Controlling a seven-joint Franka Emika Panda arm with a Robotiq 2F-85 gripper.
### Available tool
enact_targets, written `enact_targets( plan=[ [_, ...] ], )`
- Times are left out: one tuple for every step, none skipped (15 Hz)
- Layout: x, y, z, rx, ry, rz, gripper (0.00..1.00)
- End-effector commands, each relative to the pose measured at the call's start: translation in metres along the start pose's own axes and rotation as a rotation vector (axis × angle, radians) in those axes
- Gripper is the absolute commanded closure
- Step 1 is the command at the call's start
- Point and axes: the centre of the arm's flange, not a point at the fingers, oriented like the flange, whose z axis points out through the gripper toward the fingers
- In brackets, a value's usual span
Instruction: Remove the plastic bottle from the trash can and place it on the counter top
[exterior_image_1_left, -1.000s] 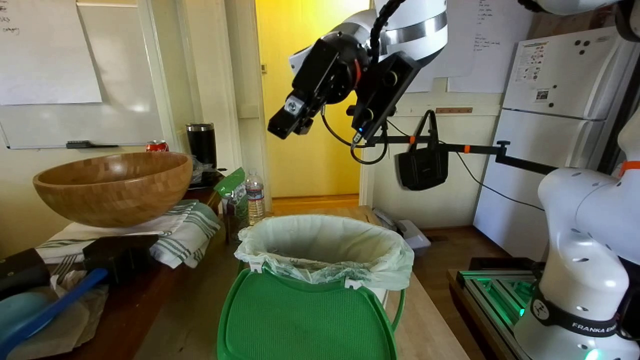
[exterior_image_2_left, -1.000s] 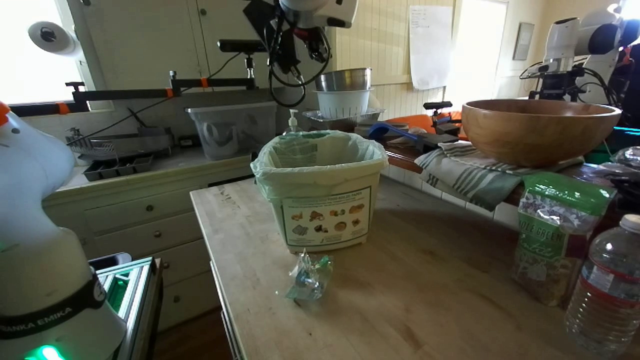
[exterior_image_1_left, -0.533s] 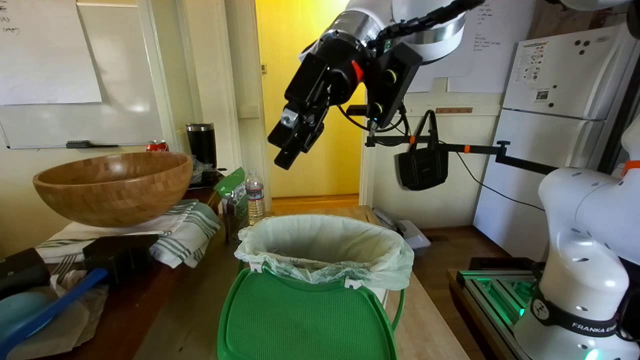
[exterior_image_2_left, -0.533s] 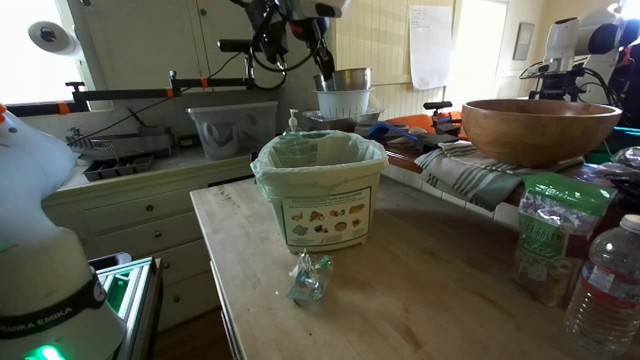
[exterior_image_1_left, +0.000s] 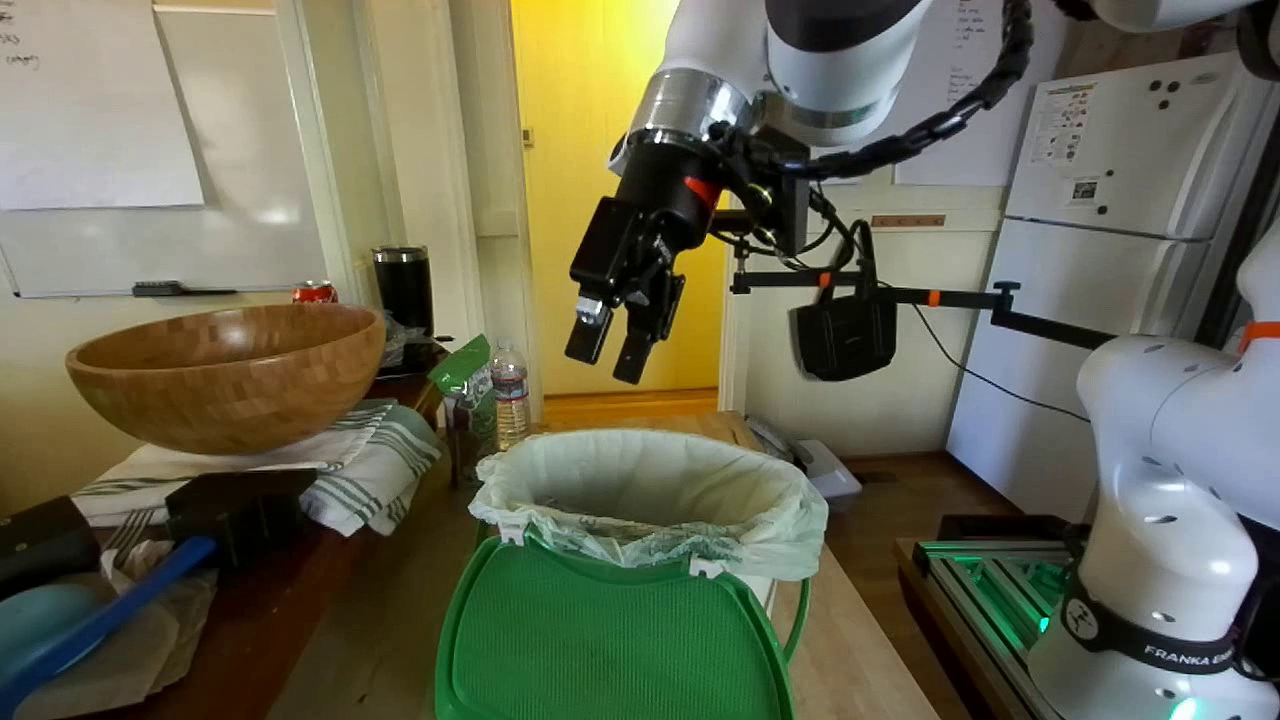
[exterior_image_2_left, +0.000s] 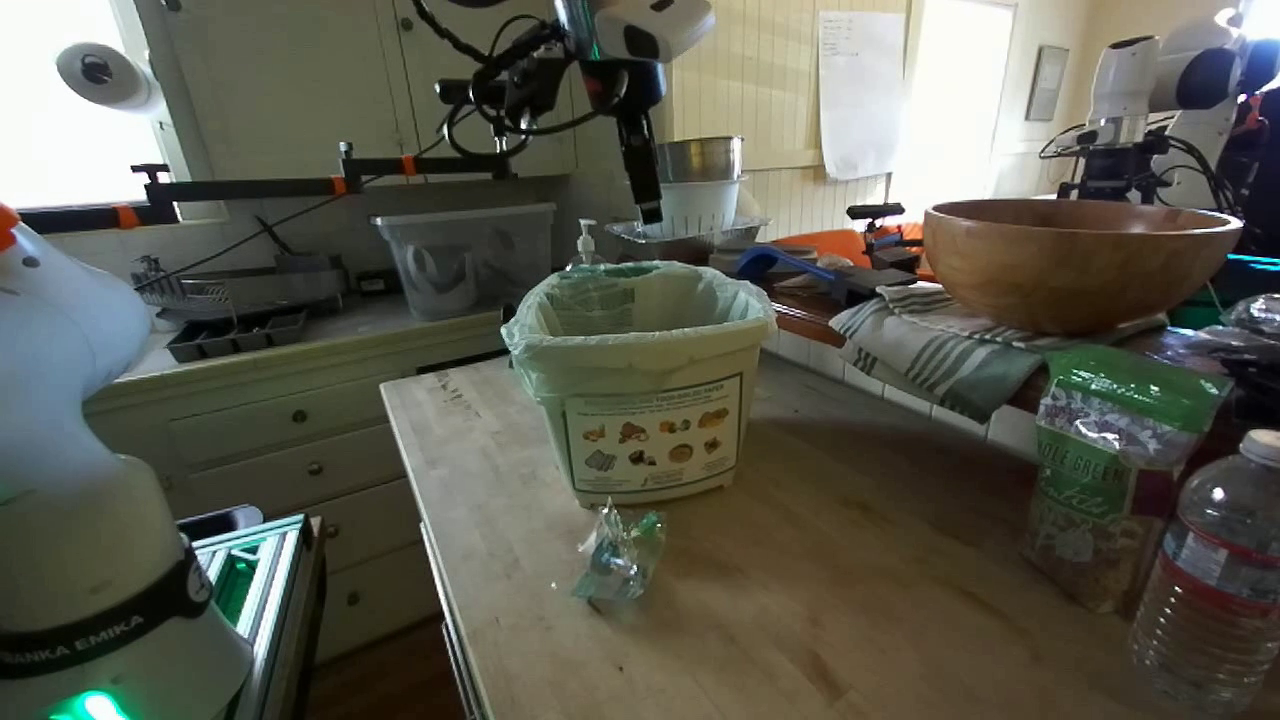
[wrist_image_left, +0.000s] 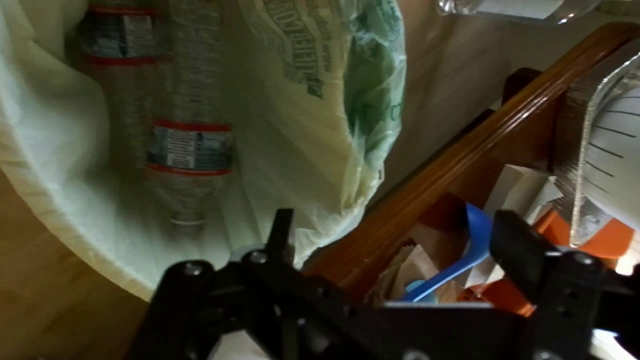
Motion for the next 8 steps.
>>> enact_targets(
  plan=[
    [0.009, 0.015, 0.016, -0.094, -0.077, 0.059, 0.00],
    [0.012, 0.022, 0.023, -0.123, -0.090, 0.073, 0.00],
    [0.013, 0.027, 0.028, -0.142, -0.110, 0.081, 0.00],
    [0.015, 0.035, 0.036, -0.169, -0.114, 0.083, 0.00],
    [0.016, 0.039, 0.041, -0.184, -0.124, 0.080, 0.00],
    [0.019, 0.045, 0.048, -0.207, -0.125, 0.065, 0.00],
    [0.019, 0.048, 0.053, -0.223, -0.137, 0.056, 0.00],
    [0.021, 0.052, 0.059, -0.245, -0.148, 0.053, 0.00]
  ],
)
